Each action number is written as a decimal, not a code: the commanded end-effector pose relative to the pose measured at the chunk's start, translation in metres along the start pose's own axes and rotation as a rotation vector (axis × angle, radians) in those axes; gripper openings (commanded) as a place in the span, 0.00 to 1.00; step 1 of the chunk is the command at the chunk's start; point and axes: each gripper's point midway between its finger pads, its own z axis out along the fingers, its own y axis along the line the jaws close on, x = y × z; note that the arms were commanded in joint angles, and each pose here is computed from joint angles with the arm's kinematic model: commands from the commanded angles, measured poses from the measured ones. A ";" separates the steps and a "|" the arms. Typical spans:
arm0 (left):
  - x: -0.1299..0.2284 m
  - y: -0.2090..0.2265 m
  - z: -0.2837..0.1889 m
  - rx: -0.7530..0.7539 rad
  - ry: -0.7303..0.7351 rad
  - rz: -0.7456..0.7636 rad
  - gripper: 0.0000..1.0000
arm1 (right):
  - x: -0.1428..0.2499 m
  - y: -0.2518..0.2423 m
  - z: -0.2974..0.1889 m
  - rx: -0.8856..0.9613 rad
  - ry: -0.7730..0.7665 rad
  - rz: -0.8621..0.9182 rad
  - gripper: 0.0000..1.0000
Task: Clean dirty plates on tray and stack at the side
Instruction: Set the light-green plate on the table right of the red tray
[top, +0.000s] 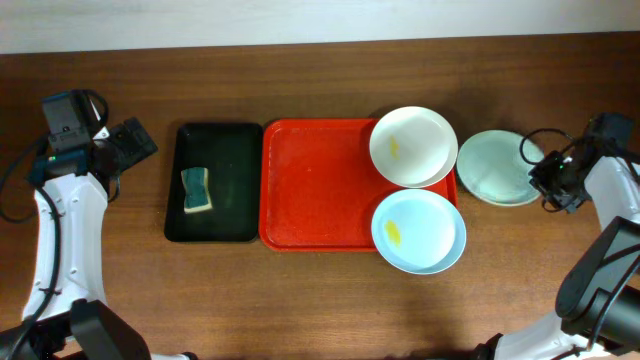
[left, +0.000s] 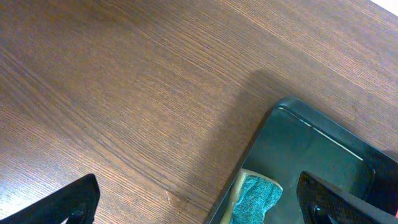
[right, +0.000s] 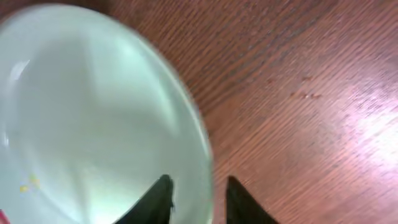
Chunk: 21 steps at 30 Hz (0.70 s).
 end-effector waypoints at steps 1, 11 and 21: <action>-0.004 0.002 -0.002 -0.004 -0.012 -0.015 0.99 | 0.003 -0.011 -0.004 0.053 -0.003 0.009 0.39; -0.004 0.002 -0.002 -0.004 -0.012 -0.015 0.99 | 0.092 0.023 -0.049 -0.006 0.391 -0.251 0.45; -0.004 0.002 -0.002 -0.004 -0.012 -0.015 0.99 | 0.166 0.044 -0.055 0.091 0.546 -0.510 0.49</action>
